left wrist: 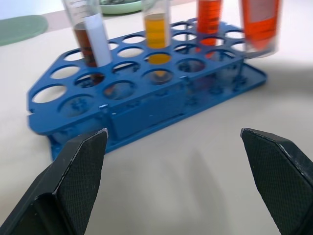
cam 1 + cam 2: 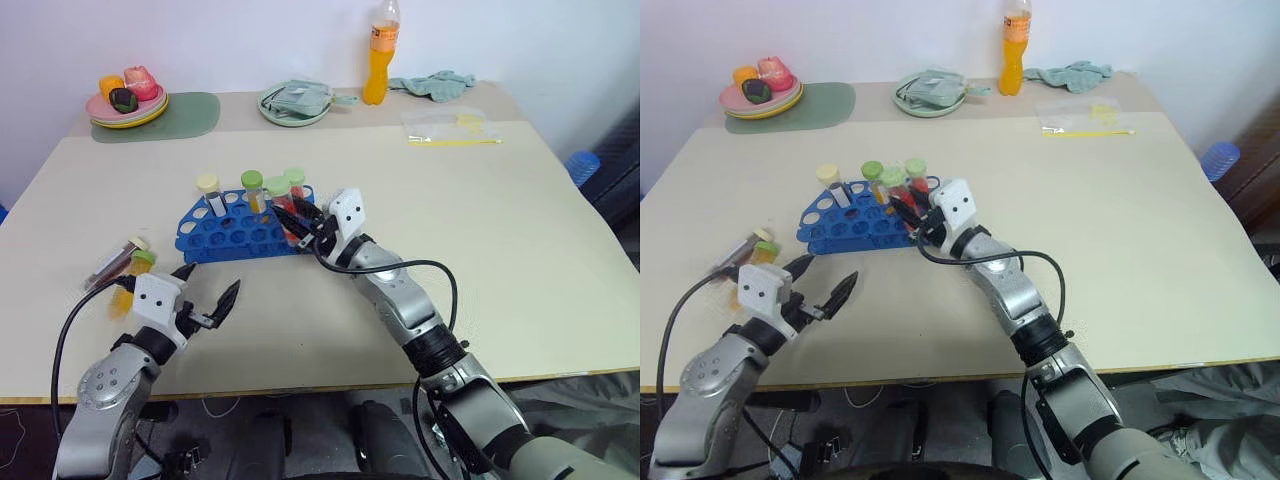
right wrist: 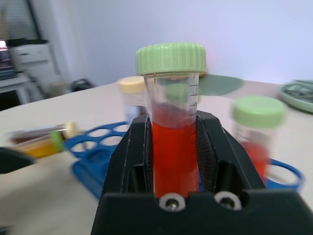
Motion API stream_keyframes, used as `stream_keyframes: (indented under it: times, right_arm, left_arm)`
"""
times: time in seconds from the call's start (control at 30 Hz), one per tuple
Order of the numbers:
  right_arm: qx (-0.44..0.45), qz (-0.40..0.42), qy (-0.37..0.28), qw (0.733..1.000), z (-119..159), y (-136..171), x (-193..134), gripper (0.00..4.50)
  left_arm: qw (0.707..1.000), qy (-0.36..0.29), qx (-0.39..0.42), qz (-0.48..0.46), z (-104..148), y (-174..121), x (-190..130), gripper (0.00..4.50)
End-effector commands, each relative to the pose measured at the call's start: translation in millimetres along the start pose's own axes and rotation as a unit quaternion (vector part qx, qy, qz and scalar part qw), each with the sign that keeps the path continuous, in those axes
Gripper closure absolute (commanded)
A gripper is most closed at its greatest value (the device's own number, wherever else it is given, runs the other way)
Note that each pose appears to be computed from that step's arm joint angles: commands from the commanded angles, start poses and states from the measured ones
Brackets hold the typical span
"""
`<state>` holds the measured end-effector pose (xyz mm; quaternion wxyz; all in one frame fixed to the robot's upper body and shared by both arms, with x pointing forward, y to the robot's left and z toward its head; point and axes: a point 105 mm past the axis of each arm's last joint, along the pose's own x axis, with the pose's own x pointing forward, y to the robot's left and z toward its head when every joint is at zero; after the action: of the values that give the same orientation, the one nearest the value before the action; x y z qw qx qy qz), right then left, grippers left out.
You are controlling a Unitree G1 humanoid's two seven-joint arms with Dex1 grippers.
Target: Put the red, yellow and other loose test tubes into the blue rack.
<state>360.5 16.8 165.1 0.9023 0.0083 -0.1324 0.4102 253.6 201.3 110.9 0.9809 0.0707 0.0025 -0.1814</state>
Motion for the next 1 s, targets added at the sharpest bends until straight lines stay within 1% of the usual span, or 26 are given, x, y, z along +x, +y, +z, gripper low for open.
stream_keyframes:
  times: [0.03,0.13,0.43,0.57,0.7,0.77,0.8,0.83,0.9,0.93,0.97,1.0]
  right_arm:
    - [-0.013,-0.010,-0.036,0.999,15.0,-2.5,7.7,3.77]
    - [-0.010,-0.024,-0.031,0.999,9.1,-6.2,10.2,3.77]
    - [-0.012,-0.033,-0.022,0.999,-3.5,-6.9,14.3,3.77]
    - [-0.026,-0.061,-0.025,0.998,-10.2,-12.7,15.0,3.77]
    - [-0.007,-0.047,-0.035,0.998,-12.9,-9.0,14.4,3.77]
    - [0.003,-0.033,-0.050,0.998,-8.6,-5.3,13.6,2.75]
    - [0.002,-0.028,-0.058,0.998,-5.6,-4.2,13.6,2.39]
    - [-0.002,-0.025,-0.068,0.997,-0.8,-3.2,13.5,1.90]
    - [-0.015,-0.022,-0.084,0.996,8.9,-2.6,13.0,0.77]
    - [-0.024,-0.019,-0.090,0.995,13.1,-2.1,12.4,0.31]
    - [-0.037,-0.009,-0.095,0.995,17.9,0.0,10.8,0.04]
    - [-0.047,0.000,-0.099,0.994,22.2,1.5,9.0,0.04]
  left_arm:
    - [1.000,-0.020,0.005,-0.018,12.4,-8.1,-0.9,0.00]
    - [1.000,-0.021,0.002,-0.023,12.7,-11.5,0.7,0.00]
    - [0.999,-0.021,0.000,-0.035,13.5,-18.5,4.6,0.00]
    - [0.999,-0.023,-0.001,-0.037,15.0,-19.7,5.9,0.00]
    - [0.999,-0.023,-0.001,-0.036,15.6,-19.1,6.4,0.00]
    - [0.999,-0.022,-0.001,-0.032,15.7,-17.6,6.2,0.00]
    - [0.999,-0.021,0.000,-0.028,15.5,-16.4,6.0,0.00]
    - [1.000,-0.018,0.001,-0.024,15.0,-14.9,5.4,0.00]
    - [1.000,-0.018,-0.011,-0.018,15.9,-12.2,3.7,0.00]
    - [1.000,-0.018,-0.020,-0.012,16.8,-9.7,2.5,0.00]
    - [0.999,-0.017,-0.028,-0.004,18.1,-5.9,0.8,0.00]
    - [0.999,-0.013,-0.031,0.002,19.2,-2.5,-0.7,0.00]
